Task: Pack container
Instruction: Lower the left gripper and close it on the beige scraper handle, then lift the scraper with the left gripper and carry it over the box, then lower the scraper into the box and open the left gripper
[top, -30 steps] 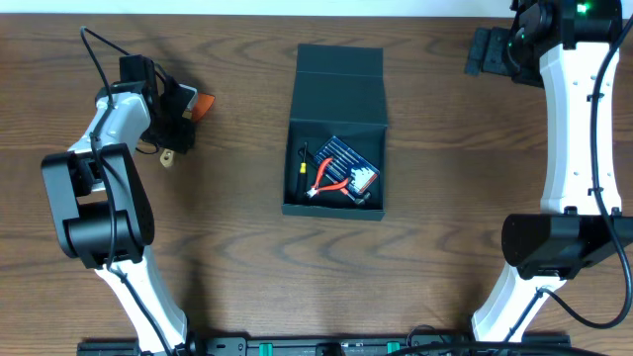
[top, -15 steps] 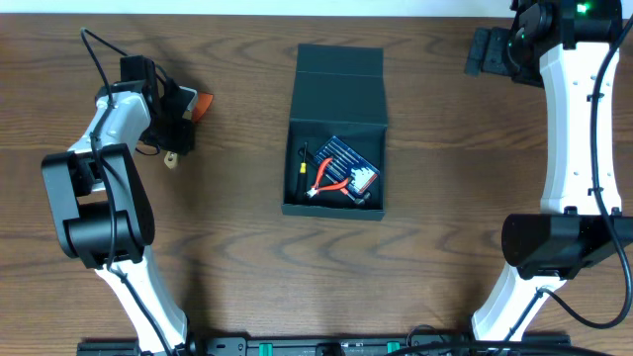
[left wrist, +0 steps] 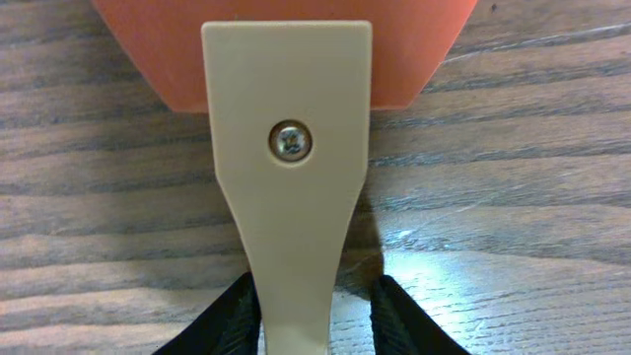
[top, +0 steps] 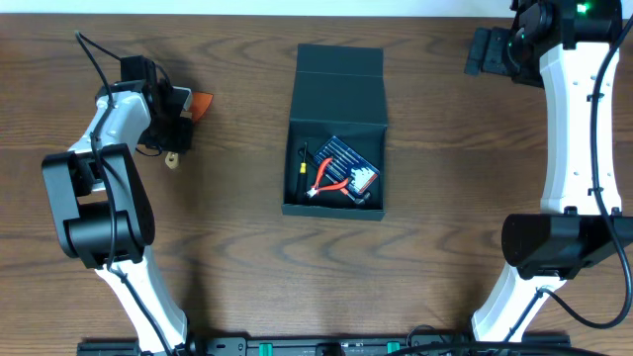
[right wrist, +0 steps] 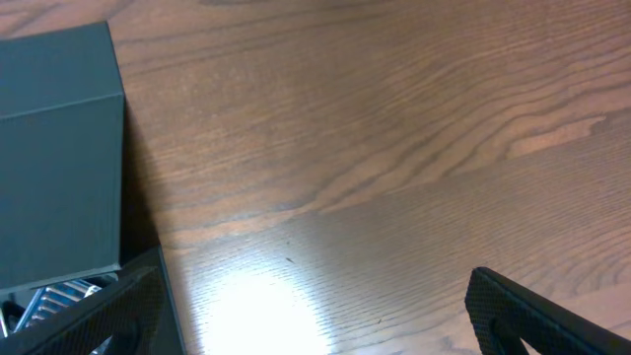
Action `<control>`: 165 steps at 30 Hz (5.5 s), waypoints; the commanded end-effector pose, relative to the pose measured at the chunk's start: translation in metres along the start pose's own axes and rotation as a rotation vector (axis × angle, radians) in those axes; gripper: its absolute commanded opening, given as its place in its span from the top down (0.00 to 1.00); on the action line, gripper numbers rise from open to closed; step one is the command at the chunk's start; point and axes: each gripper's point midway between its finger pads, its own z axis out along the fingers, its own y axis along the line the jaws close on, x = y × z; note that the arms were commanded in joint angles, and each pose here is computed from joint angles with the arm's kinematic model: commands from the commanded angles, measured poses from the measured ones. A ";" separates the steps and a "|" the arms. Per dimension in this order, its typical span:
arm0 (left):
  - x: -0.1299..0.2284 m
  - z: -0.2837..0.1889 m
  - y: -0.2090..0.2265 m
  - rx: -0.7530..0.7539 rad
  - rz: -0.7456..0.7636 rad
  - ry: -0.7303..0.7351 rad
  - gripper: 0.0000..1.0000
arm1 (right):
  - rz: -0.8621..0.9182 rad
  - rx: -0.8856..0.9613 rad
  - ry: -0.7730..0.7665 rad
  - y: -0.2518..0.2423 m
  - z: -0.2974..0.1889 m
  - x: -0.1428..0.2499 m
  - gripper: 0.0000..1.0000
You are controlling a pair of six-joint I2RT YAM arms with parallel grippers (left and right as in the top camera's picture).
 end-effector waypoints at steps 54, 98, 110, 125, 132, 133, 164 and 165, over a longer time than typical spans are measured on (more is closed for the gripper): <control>0.001 0.005 0.001 0.004 -0.054 0.050 0.92 | 0.010 -0.007 -0.018 0.002 -0.005 -0.003 0.01; -0.056 -0.180 -0.028 -0.112 0.039 -0.395 0.94 | 0.011 -0.007 -0.018 0.002 -0.005 -0.004 0.01; -0.067 -0.192 -0.117 -0.045 0.225 -0.437 0.94 | 0.011 -0.007 -0.018 0.002 -0.005 -0.004 0.01; -0.039 -0.182 -0.236 0.068 0.482 -0.367 0.94 | 0.012 -0.006 -0.018 0.002 -0.005 -0.004 0.01; -0.022 -0.180 -0.272 0.102 0.566 -0.339 0.94 | 0.011 -0.006 -0.018 0.002 -0.005 -0.004 0.01; -0.020 -0.180 -0.276 0.109 0.575 -0.337 0.94 | 0.011 -0.006 -0.018 0.002 -0.005 -0.004 0.01; 0.038 -0.131 -0.317 0.238 0.704 -0.094 0.94 | 0.011 -0.006 -0.018 0.002 -0.005 -0.004 0.01; 0.038 -0.129 -0.317 0.238 0.703 -0.089 0.94 | 0.011 -0.006 -0.018 0.002 -0.005 -0.004 0.01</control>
